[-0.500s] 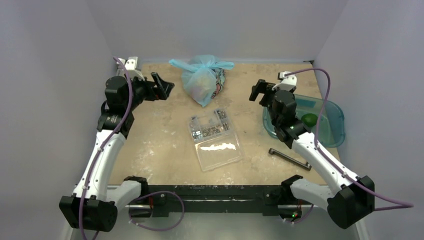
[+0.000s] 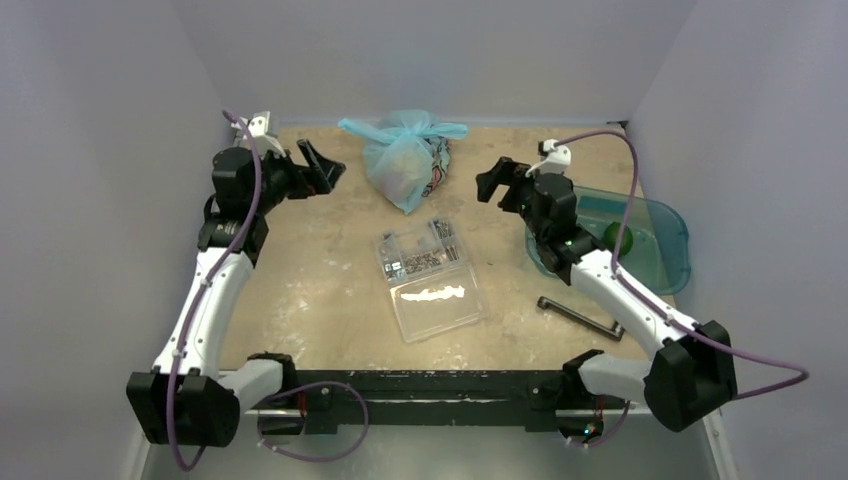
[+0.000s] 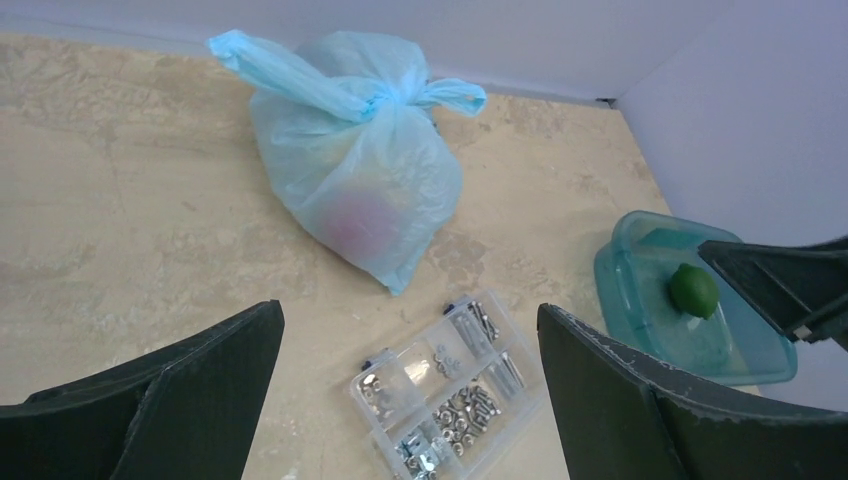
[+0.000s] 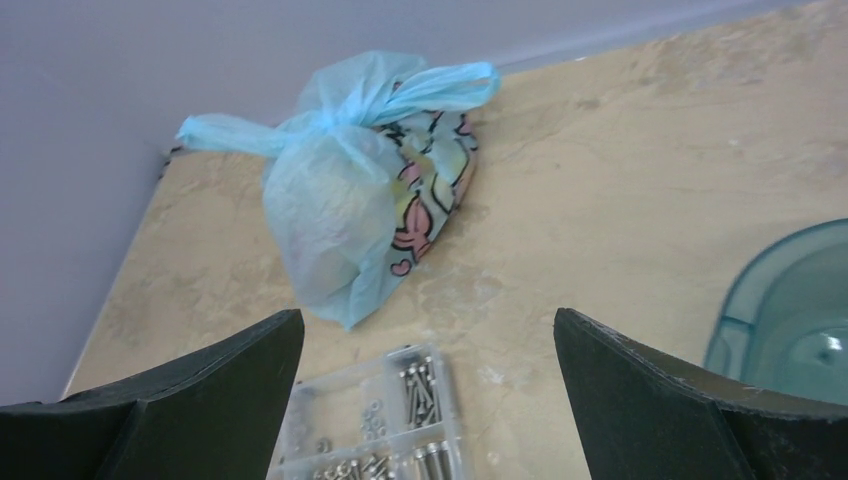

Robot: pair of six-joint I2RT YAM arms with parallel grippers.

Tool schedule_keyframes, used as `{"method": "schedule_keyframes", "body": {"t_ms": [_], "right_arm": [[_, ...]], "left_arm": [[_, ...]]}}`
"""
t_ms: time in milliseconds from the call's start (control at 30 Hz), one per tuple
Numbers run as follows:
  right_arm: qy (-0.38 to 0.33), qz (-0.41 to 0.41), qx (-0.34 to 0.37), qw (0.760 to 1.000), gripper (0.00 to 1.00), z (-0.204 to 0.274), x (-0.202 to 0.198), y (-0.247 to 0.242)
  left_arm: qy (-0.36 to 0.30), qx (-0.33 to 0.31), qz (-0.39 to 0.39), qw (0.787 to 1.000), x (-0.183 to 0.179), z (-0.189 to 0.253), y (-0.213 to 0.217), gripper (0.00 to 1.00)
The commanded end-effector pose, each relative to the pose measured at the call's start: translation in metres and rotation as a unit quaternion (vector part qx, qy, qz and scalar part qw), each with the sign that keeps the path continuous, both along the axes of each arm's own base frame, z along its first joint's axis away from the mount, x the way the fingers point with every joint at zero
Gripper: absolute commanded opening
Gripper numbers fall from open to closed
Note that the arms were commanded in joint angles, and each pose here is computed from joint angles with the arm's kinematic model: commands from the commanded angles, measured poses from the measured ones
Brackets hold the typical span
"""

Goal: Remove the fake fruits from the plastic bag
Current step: Move the plastic bag to the center of the board.

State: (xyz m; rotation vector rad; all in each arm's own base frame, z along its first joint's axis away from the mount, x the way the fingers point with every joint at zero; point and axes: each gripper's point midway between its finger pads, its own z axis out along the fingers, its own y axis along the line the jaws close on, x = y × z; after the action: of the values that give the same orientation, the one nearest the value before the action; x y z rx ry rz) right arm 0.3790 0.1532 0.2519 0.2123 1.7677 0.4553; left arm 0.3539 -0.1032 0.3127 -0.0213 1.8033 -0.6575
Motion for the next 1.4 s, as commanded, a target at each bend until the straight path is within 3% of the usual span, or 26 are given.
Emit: {"method": "schedule_keyframes", "body": {"t_ms": [0,267,500,733,967,1233,1367], "right_arm": [[-0.019,0.092,0.056,0.994,0.99,0.020,0.007,0.042],[-0.003,0.187,0.094,0.978,0.99,0.001,0.056,0.108],[0.007,0.208,0.092,0.974,0.99,-0.028,0.120,0.156],[0.012,0.210,0.084,0.974,0.95,-0.057,0.156,0.178],[0.009,0.263,0.070,0.962,0.74,-0.085,0.160,0.207],[-0.009,0.349,0.098,0.932,0.27,-0.094,0.124,0.254],[-0.011,0.383,0.114,0.916,0.21,-0.086,0.098,0.283]], "left_arm": [[0.028,-0.015,-0.004,0.999,0.017,-0.007,0.010,1.00],[0.029,0.021,0.033,0.999,0.025,-0.021,0.022,1.00],[0.051,0.041,0.002,0.998,0.028,-0.034,0.007,0.91],[0.065,0.096,-0.023,0.993,0.024,-0.046,-0.005,0.94],[0.058,0.126,-0.079,0.987,0.014,-0.051,-0.018,0.93],[0.078,0.169,-0.035,0.982,0.023,-0.052,0.001,0.97],[0.104,0.182,-0.023,0.977,0.035,-0.043,0.006,1.00]]}}
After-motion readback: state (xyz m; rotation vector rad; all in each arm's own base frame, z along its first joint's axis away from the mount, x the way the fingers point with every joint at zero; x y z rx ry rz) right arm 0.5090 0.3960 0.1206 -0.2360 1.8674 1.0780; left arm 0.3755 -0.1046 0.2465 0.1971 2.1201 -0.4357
